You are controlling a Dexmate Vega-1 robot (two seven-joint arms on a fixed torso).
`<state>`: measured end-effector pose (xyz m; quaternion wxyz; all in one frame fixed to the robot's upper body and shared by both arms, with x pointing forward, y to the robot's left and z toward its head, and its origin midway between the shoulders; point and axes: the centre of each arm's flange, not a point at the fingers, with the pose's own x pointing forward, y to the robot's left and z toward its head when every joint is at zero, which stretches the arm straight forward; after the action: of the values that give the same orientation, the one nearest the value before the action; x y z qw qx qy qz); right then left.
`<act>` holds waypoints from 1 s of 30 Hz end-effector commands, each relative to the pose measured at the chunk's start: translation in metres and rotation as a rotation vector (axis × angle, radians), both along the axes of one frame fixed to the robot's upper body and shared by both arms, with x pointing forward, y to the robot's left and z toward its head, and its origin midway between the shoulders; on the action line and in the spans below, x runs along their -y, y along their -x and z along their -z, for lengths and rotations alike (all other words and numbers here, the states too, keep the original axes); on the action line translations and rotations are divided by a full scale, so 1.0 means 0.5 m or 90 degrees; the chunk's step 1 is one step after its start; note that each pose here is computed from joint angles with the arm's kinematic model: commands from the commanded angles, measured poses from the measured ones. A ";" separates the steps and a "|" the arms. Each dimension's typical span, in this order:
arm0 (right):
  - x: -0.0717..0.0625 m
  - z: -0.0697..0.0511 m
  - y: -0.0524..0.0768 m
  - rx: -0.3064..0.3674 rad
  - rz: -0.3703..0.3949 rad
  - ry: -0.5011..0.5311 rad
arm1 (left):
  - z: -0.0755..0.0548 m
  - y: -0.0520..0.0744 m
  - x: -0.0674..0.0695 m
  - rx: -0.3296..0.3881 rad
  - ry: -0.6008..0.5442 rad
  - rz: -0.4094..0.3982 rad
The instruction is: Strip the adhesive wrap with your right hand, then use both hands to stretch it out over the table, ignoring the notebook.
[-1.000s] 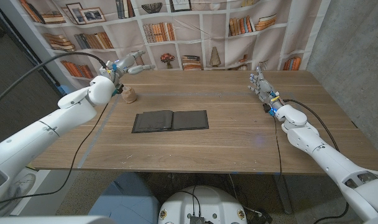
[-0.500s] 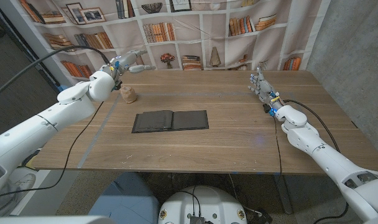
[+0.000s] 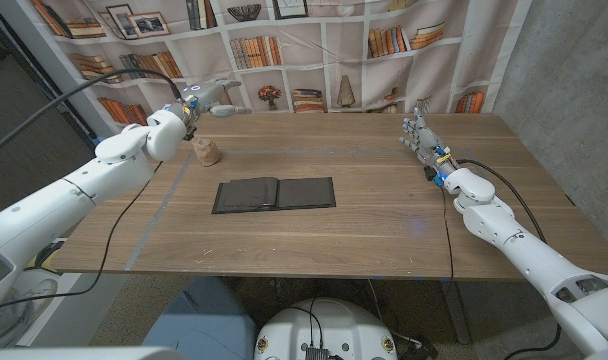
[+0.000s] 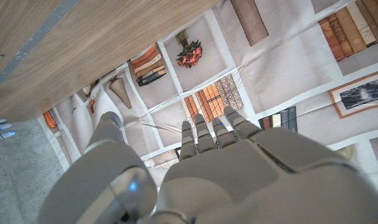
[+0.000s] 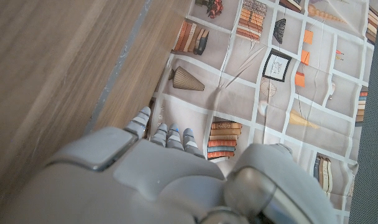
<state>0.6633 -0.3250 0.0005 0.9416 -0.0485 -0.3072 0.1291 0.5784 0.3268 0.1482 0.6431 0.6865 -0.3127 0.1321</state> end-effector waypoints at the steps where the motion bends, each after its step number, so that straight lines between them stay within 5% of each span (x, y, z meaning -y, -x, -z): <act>1: 0.004 -0.002 0.001 -0.006 -0.003 0.010 | -0.008 -0.010 0.010 -0.001 -0.080 -0.030; 30: 0.004 -0.011 0.011 0.022 0.017 0.044 | -0.042 -0.004 0.044 -0.007 -0.237 -0.056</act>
<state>0.6597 -0.3291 0.0035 0.9380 -0.0656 -0.3138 0.1321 0.5816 0.3122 0.1638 0.5364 0.7821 -0.2990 0.1058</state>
